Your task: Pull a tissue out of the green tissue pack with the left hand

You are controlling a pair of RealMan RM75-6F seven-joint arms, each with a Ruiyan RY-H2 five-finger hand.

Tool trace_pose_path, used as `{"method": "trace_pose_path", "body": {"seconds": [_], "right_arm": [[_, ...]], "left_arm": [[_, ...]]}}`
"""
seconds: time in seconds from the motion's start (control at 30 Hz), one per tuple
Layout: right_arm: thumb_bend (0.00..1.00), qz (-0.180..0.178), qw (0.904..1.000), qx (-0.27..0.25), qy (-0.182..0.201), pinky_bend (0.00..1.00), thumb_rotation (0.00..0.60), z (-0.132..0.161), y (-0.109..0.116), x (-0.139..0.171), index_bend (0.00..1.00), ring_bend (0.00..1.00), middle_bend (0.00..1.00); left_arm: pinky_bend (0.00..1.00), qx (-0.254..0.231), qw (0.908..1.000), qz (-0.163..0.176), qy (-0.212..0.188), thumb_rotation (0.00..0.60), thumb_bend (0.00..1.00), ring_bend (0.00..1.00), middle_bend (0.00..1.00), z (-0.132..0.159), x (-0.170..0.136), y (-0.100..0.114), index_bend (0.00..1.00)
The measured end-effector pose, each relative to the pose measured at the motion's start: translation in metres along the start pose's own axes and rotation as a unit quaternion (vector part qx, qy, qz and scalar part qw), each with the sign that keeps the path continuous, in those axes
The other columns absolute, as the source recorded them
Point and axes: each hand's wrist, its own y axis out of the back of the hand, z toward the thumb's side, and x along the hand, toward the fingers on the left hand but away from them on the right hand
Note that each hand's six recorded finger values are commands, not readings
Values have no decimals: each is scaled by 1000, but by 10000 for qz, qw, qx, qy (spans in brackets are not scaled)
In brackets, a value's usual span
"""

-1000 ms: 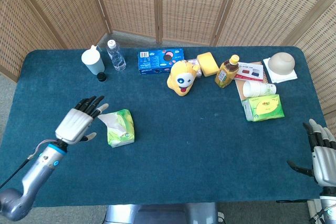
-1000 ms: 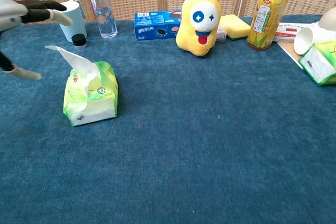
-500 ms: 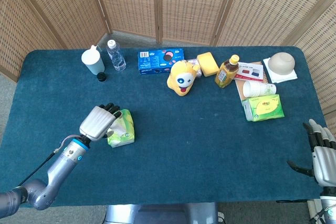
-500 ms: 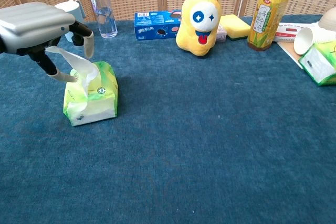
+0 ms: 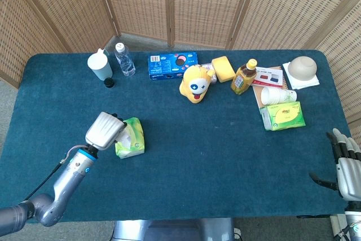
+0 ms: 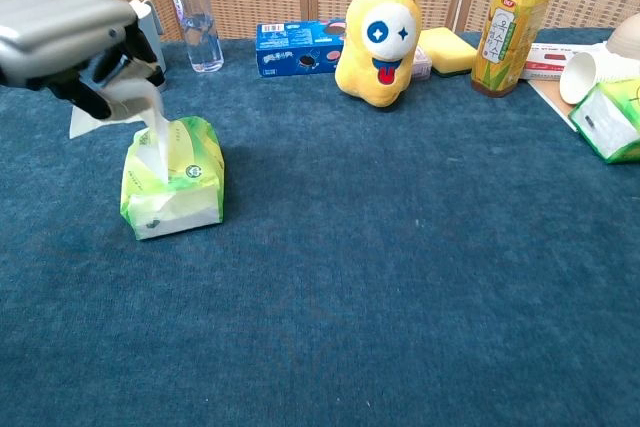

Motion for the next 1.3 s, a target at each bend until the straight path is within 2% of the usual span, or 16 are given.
{"method": "trace_pose_path", "body": {"seconds": [0.2,0.37,0.5,0.6,0.83,0.93,1.07,1.23,1.3], "right_arm": [[0,20,10000,50,17,0,587,2,-2,0,0,0,0],[0,57,9999,125,24,0,588,3,-6,0,0,0,0],[0,72,9998,178,33,0,588,6,-9,0,0,0,0],[0,72,9998,184,26,0,588,6,-10,0,0,0,0],[0,74,9998,182,19,0,589,6,-10,0,0,0,0],[0,77,9998,174,26,0,588,6,-10,0,0,0,0],[0,73,9998,167,35,0,589,7,-9,1,0,0,0],[0,71,9998,161,7,0,589,6,-9,1,0,0,0],[0,68,9999,151,8,0,590,6,-8,1,0,0,0]], "left_arm": [[773,-327,9974,591,-256,600,336,658,742,-10,-25,35,811],[773,-654,9892,1133,-653,600,333,658,742,-10,-54,70,811],[773,-657,9835,1267,-1114,600,331,658,742,0,-77,84,811],[773,-785,9795,1193,-1422,600,330,658,742,7,-96,85,811],[773,-931,9764,719,-1810,600,325,653,742,16,-127,64,811],[773,-663,9786,444,-1897,600,324,648,742,16,-137,45,810],[773,-74,9795,15,-2013,600,322,641,742,15,-151,7,805],[773,257,9761,-492,-2103,600,321,627,740,11,-170,-33,801],[771,347,9751,-692,-2077,600,321,595,709,5,-181,-45,779]]}}
